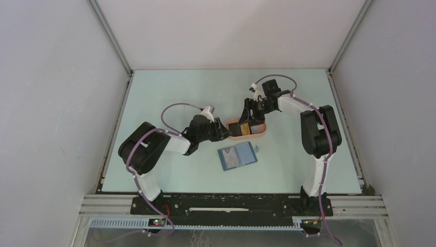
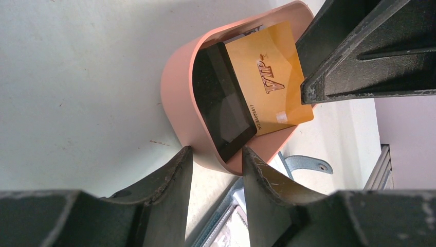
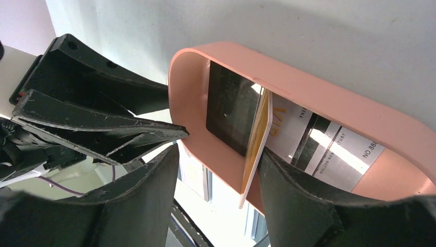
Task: Put the credit cards into the card holder
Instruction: Pick up the credit card from the storage box.
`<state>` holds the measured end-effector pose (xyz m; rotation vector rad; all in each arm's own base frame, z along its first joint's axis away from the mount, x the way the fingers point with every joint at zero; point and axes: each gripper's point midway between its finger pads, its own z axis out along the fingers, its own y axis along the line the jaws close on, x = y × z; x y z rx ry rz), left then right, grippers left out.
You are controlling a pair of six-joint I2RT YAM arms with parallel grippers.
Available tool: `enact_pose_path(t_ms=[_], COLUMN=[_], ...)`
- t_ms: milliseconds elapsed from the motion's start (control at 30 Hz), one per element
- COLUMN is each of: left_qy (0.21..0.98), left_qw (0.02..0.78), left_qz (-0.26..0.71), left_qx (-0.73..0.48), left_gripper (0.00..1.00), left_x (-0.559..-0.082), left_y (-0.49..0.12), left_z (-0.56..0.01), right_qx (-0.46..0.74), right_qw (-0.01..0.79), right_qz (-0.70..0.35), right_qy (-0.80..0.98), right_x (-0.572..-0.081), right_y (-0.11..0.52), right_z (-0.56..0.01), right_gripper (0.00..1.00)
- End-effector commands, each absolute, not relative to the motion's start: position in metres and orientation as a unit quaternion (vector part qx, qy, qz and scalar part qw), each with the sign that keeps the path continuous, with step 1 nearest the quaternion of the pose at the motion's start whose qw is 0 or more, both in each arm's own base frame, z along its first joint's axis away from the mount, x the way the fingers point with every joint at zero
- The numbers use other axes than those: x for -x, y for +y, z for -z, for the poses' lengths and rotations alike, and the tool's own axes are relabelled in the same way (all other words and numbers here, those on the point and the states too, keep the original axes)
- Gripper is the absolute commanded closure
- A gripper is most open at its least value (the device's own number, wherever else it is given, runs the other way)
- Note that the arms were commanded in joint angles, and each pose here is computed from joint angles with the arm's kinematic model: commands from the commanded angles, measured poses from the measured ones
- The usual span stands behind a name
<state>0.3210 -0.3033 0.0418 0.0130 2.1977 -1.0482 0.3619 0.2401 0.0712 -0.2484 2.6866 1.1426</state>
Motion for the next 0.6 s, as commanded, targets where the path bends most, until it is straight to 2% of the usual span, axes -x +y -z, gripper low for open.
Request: enact_pose_path(t_ms=[0, 233, 567], left_qy=[0.835, 0.835, 0.834], left_qw=[0.355, 0.354, 0.355], left_qz=[0.420, 0.422, 0.423], left_qx=[-0.011, -0.012, -0.012], left_gripper=[0.56, 0.56, 0.56], left_x=[-0.328, -0.327, -0.326], left_y=[-0.315, -0.316, -0.315], left_z=[-0.060, -0.061, -0.062], right_qx=[0.086, 0.070, 0.069], right_qw=[0.116, 0.091, 0.062], right_qz=[-0.405, -0.383, -0.400], right_qy=[0.903, 0.917, 0.912], right_x=[-0.359, -0.359, -0.354], right_y=[0.245, 0.240, 0.247], right_z=[-0.091, -0.065, -0.056], right_gripper=[0.35, 0.41, 0.41])
